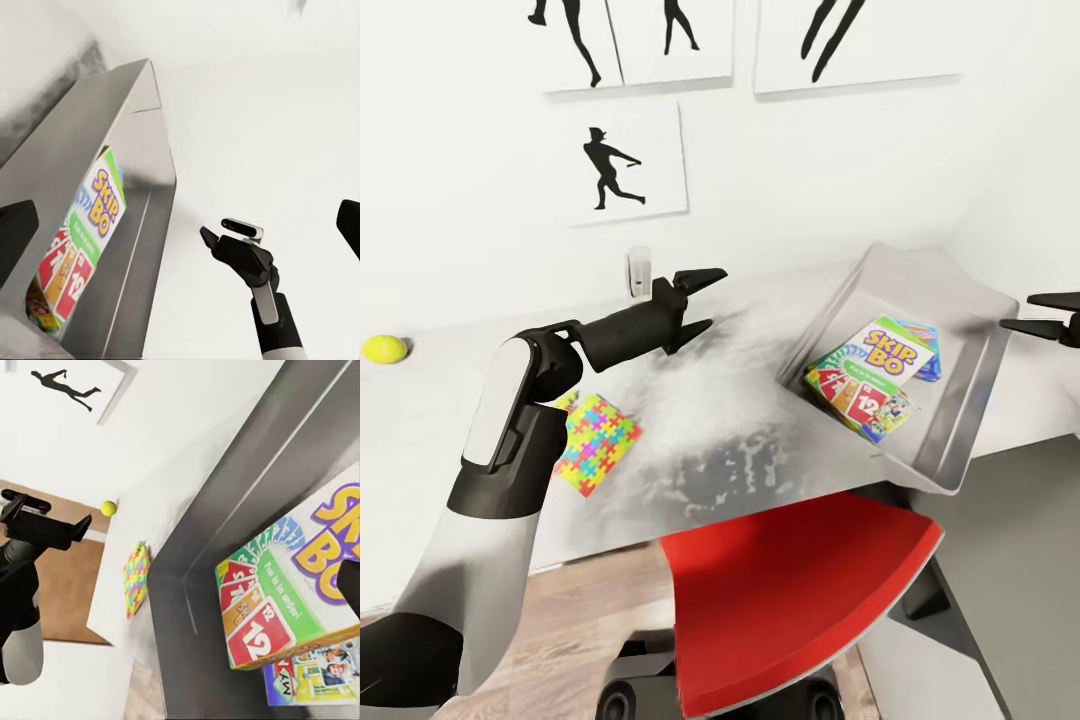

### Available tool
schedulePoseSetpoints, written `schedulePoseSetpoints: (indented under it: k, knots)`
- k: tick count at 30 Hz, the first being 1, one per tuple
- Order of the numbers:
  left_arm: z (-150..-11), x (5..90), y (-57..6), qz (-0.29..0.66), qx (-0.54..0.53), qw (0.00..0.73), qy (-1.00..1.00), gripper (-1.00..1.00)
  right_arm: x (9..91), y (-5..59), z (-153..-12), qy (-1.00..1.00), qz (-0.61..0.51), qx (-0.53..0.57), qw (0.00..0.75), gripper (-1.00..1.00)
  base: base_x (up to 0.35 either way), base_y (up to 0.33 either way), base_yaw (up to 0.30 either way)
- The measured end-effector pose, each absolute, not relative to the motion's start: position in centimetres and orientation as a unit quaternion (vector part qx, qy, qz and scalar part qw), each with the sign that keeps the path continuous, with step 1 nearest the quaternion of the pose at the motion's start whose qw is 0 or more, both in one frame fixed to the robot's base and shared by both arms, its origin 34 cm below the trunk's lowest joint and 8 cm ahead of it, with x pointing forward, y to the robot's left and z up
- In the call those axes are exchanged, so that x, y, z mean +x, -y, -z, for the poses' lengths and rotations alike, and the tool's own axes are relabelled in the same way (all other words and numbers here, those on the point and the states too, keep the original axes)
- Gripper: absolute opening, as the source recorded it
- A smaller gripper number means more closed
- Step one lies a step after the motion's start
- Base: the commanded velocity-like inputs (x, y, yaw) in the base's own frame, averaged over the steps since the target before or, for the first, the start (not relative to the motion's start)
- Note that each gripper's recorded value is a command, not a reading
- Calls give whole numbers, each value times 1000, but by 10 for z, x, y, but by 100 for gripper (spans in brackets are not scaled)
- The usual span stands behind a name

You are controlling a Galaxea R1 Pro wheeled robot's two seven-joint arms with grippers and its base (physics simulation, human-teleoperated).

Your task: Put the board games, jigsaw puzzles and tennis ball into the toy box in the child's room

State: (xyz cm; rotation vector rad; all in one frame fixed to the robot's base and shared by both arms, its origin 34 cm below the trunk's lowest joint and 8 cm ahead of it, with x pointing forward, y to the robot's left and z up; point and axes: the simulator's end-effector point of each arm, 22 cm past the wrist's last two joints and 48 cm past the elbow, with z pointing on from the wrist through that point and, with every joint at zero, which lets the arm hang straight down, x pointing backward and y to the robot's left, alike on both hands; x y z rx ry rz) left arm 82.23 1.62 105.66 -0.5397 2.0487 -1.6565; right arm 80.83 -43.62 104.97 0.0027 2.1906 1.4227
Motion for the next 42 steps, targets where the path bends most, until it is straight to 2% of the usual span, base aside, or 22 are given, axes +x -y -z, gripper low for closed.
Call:
schedulePoseSetpoints:
  k: [20, 42]
  knots:
    - [-1057, 823, -19, 600, -195, 226, -742, 100, 812, 435, -1039, -830, -495, -5, 258, 100, -152, 184, 7]
    - [-1065, 822, -20, 600, -191, 232, -742, 100, 817, 438, -1035, -848, -463, -2, 258, 100, -16, 25, 149]
